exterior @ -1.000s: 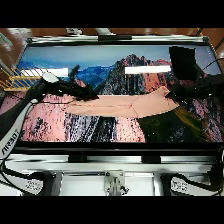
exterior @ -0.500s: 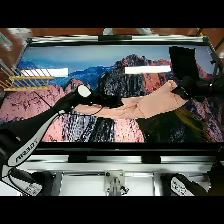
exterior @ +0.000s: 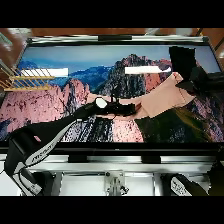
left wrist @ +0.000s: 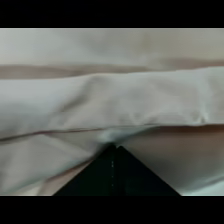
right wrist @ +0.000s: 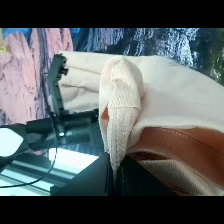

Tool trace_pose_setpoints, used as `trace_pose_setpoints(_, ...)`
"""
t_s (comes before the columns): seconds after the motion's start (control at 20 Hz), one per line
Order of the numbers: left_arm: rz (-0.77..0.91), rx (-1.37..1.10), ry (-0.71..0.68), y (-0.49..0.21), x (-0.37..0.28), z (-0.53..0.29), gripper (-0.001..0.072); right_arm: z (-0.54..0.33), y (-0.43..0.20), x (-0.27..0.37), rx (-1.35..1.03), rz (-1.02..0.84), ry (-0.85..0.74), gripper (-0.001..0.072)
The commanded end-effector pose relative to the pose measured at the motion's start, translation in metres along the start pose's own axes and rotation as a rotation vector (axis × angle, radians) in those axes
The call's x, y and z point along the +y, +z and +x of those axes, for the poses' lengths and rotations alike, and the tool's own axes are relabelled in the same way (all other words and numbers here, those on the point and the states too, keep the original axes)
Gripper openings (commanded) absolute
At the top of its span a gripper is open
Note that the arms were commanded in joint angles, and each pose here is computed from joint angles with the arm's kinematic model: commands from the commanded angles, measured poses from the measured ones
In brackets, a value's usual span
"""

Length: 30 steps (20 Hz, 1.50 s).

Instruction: Fold the shirts.

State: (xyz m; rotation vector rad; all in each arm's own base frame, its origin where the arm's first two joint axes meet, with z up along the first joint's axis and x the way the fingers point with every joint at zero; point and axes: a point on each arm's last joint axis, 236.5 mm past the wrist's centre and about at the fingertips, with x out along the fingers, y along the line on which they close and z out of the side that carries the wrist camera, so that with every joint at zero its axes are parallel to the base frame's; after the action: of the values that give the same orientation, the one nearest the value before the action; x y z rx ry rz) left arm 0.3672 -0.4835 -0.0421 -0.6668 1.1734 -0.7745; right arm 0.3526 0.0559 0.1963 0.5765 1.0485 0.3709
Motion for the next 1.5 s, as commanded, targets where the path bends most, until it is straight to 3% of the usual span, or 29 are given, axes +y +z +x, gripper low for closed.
trace_pose_setpoints(0.0, -0.05, -0.014, -0.035, -0.002, -0.011, 0.018, 0.0041, -0.005, -0.007, 0.006, 0.029, -0.003, 0.011, 0.006)
trace_pose_setpoints(0.2, 0.001, 0.035, -0.008, 0.02, 0.01, -0.017, 0.0036, -0.004, -0.005, 0.004, 0.02, -0.01, 0.002, 0.0059)
trace_pose_setpoints(0.45, 0.103, -0.036, 0.076, 0.077, 0.031, -0.126, 0.0036, 0.019, 0.003, 0.008, 0.002, -0.085, -0.056, 0.0059)
trace_pose_setpoints(0.75, 0.122, -0.305, 0.119, 0.155, 0.032, -0.307, 0.0038, 0.145, -0.006, 0.072, 0.081, -0.22, 0.046, 0.0059)
trace_pose_setpoints(0.95, 0.122, -0.44, 0.155, 0.162, 0.03, -0.406, 0.004, 0.251, -0.046, 0.117, 0.151, -0.224, 0.143, 0.0059)
trace_pose_setpoints(1.3, 0.189, -0.439, 0.182, 0.13, 0.011, -0.458, 0.0041, 0.362, -0.102, 0.125, 0.248, -0.134, 0.165, 0.006)
trace_pose_setpoints(1.35, 0.193, -0.436, 0.18, 0.128, 0.009, -0.458, 0.0041, 0.367, -0.1, 0.125, 0.238, -0.1, 0.169, 0.0084)
trace_pose_setpoints(1.45, 0.196, -0.433, 0.178, 0.128, 0.008, -0.456, 0.0041, 0.37, -0.103, 0.128, 0.253, -0.035, 0.189, 0.0501)
